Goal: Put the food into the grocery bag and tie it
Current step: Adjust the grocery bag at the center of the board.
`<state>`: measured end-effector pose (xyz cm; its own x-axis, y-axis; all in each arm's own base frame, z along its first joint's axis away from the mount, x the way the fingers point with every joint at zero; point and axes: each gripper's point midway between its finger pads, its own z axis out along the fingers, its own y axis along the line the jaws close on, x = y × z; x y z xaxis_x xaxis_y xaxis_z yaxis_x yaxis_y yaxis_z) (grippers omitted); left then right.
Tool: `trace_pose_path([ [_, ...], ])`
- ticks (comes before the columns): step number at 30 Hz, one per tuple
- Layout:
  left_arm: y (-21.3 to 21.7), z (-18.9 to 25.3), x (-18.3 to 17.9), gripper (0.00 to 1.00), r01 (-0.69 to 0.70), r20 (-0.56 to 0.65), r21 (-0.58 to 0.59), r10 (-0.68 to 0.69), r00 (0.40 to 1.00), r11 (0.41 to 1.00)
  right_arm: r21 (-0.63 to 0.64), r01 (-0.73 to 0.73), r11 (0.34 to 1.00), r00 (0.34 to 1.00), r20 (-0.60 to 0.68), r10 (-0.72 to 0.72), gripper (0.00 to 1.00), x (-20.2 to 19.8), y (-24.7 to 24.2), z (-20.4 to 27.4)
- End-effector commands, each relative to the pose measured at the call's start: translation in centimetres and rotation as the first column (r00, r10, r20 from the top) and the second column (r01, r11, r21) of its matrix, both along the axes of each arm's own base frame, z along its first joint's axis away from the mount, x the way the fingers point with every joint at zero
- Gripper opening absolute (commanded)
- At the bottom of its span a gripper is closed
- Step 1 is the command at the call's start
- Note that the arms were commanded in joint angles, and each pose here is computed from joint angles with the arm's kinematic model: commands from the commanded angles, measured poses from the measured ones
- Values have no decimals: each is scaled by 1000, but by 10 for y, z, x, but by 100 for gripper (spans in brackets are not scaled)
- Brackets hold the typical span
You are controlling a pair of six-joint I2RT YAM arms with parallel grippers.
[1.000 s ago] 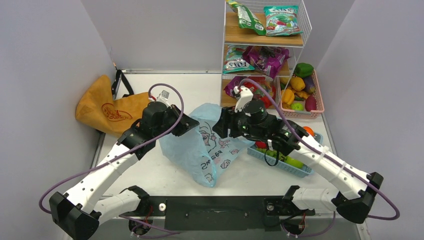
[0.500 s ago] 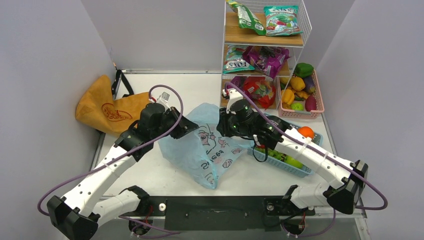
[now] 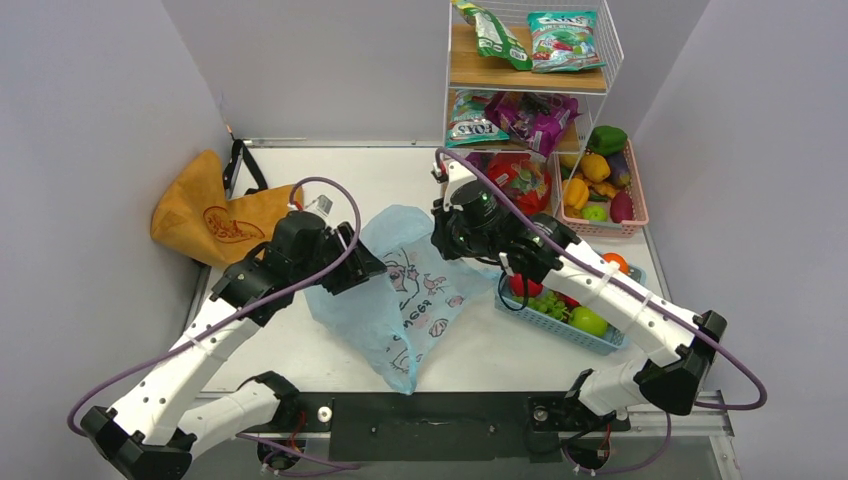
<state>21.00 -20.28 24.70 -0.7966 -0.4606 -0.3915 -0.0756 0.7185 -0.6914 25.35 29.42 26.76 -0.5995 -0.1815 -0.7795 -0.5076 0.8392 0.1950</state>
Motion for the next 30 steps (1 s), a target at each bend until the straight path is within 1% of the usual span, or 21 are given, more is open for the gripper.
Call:
trace_pose_path([
  [1, 0, 11, -10, 50, 25, 35, 62, -27, 999, 998, 22, -12, 1000, 1000, 19, 12, 0, -6, 7, 24],
  [2, -4, 20, -9, 50, 23, 54, 71, -27, 998, 997, 23, -14, 1000, 1000, 16, 13, 0, -7, 8, 25],
  [3, -6, 19, -14, 50, 27, 61, 116, -34, 998, 993, 27, -18, 999, 1000, 11, 18, 0, -11, 10, 28],
  [4, -12, 28, -12, 51, 23, 72, 130, -32, 997, 991, 27, -17, 999, 1000, 9, 17, 0, -11, 11, 29],
  [5, -13, 37, -17, 51, 18, 92, 171, -34, 995, 985, 27, -14, 1000, 1000, 5, 14, 0, -12, 12, 31],
  [8, -20, 35, -21, 51, -4, 93, 300, -26, 995, 954, 25, -5, 1000, 1000, -10, 5, 0, -14, 13, 35],
  [9, -17, 40, -24, 51, -9, 95, 325, -23, 995, 946, 22, -3, 1000, 1000, -17, 3, 0, -13, 14, 33],
  [12, -22, 35, -26, 51, -27, 110, 409, -20, 994, 912, 5, -6, 1000, 999, -34, 6, 0, -13, 18, 29],
  [13, -21, 32, -27, 51, -35, 98, 435, -9, 995, 900, 1, -7, 1000, 999, -38, 7, 0, -13, 18, 28],
  [14, -18, 32, -27, 52, -61, 120, 460, 6, 993, 886, -6, -6, 1000, 999, -45, 5, 0, -12, 19, 27],
  [15, -12, 29, -29, 53, -85, 112, 494, 34, 993, 865, -7, -7, 1000, 999, -49, 7, 0, -13, 20, 26],
  [16, -1, 27, -31, 54, -109, 127, 547, 47, 991, 830, -6, -10, 1000, 998, -55, 9, 0, -13, 22, 26],
  [17, 0, 26, -31, 54, -136, 130, 551, 77, 989, 824, -5, -12, 1000, 998, -59, 12, 0, -13, 23, 26],
  [18, 6, 24, -32, 54, -149, 140, 575, 83, 987, 805, 0, -15, 1000, 998, -65, 15, 0, -13, 25, 28],
  [20, 7, 19, -32, 54, -164, 149, 578, 94, 984, 799, 6, -19, 1000, 997, -74, 19, 0, -14, 27, 29],
  [25, 0, 14, -32, 54, -181, 164, 561, 106, 981, 808, 22, -27, 999, 996, -90, 29, 0, -16, 31, 36],
  [30, -25, 25, -29, 54, -183, 196, 521, 92, 976, 834, 31, -12, 999, 994, -105, 15, 0, -18, 30, 40],
])
